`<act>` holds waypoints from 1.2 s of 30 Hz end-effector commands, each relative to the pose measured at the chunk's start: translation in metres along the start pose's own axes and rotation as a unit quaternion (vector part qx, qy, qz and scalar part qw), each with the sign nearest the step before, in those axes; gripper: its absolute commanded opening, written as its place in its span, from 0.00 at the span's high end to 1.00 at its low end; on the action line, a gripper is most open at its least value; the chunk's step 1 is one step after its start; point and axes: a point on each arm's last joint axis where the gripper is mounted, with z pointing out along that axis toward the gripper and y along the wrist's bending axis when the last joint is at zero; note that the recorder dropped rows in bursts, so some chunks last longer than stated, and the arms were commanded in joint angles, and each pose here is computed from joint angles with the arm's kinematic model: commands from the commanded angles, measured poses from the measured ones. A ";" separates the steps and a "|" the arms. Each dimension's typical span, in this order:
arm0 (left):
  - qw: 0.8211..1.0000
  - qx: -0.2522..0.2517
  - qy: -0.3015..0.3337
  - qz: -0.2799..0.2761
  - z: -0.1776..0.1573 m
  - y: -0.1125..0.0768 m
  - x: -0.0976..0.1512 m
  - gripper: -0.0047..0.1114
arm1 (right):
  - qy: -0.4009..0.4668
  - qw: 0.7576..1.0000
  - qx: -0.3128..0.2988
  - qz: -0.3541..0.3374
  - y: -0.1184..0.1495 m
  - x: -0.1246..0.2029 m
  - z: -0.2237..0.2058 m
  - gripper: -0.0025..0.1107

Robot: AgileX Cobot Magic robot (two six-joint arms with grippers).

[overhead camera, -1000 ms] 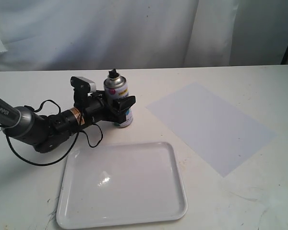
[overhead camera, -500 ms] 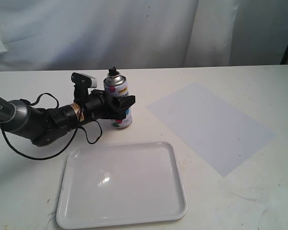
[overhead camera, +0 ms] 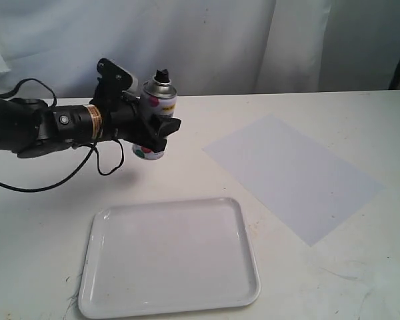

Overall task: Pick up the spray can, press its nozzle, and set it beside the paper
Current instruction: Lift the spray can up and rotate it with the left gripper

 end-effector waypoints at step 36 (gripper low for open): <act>0.951 -0.124 0.075 0.274 0.036 -0.105 -0.102 0.96 | -0.009 1.000 0.009 -0.024 -0.002 -0.001 0.000 0.98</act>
